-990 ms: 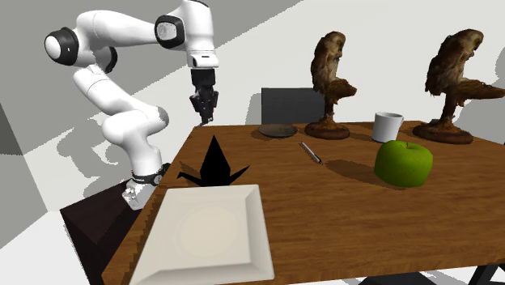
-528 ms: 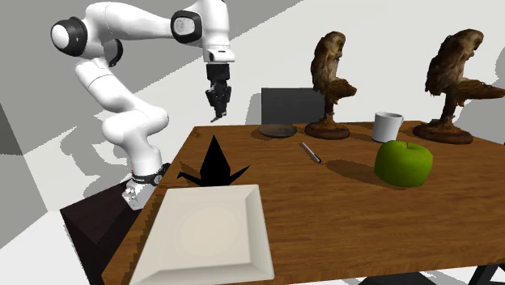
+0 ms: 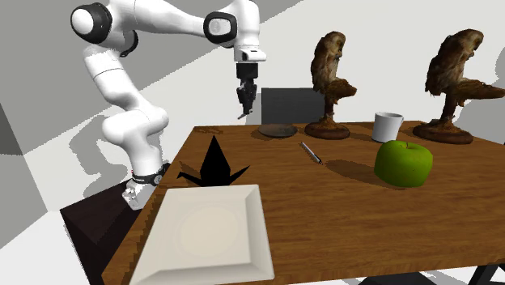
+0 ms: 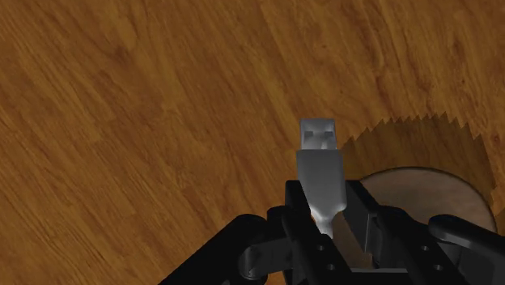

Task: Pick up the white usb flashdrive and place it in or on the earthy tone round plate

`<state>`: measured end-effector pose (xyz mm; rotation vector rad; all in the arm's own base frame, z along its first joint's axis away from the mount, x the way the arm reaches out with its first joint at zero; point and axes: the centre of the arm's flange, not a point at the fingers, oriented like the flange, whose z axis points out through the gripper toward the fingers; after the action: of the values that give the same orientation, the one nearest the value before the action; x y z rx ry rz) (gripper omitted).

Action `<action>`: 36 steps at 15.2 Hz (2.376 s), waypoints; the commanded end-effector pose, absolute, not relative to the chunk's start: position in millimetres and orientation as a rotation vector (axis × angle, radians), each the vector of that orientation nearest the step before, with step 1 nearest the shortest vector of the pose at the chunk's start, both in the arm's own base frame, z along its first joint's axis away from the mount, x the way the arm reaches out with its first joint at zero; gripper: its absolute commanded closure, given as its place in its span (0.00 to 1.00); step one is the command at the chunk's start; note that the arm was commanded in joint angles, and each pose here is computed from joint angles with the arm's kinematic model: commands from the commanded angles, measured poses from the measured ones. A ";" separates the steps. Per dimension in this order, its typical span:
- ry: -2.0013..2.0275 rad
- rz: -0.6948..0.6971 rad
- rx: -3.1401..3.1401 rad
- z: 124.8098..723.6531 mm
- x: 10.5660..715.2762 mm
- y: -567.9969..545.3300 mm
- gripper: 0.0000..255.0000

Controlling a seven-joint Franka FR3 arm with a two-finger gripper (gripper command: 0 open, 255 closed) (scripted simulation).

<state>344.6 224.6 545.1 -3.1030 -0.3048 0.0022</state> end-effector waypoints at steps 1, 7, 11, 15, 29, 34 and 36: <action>-0.304 0.003 -3.101 548.6 359.7 251.5 1.00; -0.304 0.003 -3.101 552.9 404.2 316.9 1.00; -0.304 0.003 -3.101 543.9 420.0 340.2 1.00; -0.304 0.003 -3.101 522.7 420.0 340.2 1.00; -0.304 0.003 -3.101 468.7 420.0 340.2 1.00; -0.304 0.003 -3.101 468.8 419.9 340.1 0.00; -0.304 0.003 -3.101 468.8 420.0 340.1 0.00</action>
<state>420.0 340.1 468.8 -3.1015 -0.3042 0.0026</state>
